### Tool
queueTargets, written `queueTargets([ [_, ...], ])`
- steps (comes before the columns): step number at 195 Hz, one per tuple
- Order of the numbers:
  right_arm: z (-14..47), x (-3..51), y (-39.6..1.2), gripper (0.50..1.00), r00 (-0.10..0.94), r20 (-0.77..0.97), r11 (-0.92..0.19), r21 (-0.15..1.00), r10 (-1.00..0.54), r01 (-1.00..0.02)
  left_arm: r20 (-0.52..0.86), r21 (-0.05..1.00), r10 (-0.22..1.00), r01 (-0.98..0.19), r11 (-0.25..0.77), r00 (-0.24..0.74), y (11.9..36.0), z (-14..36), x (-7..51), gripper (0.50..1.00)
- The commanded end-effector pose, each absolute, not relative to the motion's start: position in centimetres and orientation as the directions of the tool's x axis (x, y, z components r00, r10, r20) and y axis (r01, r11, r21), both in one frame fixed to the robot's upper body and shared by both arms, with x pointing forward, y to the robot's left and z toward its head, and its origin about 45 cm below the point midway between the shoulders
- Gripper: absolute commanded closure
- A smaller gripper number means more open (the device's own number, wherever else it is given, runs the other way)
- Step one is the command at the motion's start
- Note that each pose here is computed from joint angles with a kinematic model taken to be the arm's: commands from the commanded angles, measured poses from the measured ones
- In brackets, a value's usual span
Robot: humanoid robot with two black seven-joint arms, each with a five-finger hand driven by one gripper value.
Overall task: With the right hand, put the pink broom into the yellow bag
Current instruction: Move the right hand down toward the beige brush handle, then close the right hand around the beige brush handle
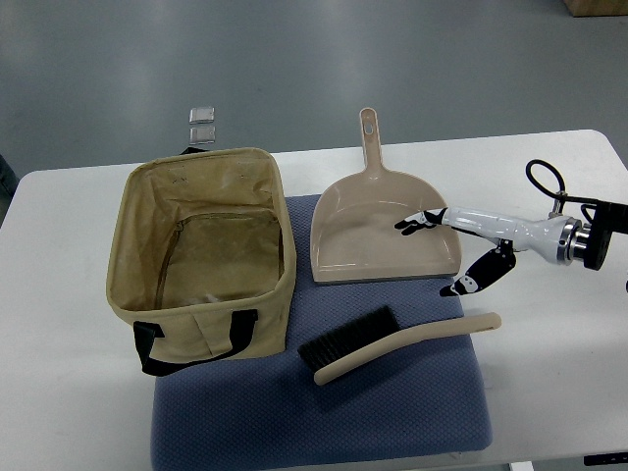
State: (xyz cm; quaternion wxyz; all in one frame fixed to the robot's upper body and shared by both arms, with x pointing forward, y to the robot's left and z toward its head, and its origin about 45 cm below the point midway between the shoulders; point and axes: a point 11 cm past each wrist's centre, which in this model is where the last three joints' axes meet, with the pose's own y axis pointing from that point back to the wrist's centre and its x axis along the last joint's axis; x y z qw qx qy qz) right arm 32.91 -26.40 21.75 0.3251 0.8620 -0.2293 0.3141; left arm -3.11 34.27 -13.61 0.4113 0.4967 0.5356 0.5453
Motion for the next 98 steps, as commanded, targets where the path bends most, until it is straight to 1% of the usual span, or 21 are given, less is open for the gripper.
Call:
queueTargets([
  [1, 20.3, 32.0, -26.3, 0.628, 0.693, 0.707, -0.674, 0.443, -0.143, -0.591, 0.101, 0.993, 0.981, 0.084, -0.088, -0.168, 34.3, -13.6, -3.1, 0.500],
  [26, 19.1, 30.7, -25.8, 0.628, 0.682, 0.724, -0.674, 0.452, -0.105, -0.584, 0.101, 0.993, 0.981, 0.084, -0.088, -0.168, 34.3, -13.6, -3.1, 0.500],
  [61, 17.6, 28.4, -26.5, 0.628, 0.675, 0.735, -0.654, 0.476, -0.071, -0.587, 0.101, 0.993, 0.981, 0.084, -0.088, -0.168, 34.3, -13.6, -3.1, 0.500],
  [98, 17.9, 28.0, -26.7, 0.628, 0.669, 0.742, -0.641, 0.490, -0.051, -0.591, 0.101, 0.993, 0.981, 0.084, -0.088, -0.168, 34.3, -13.6, -3.1, 0.500],
])
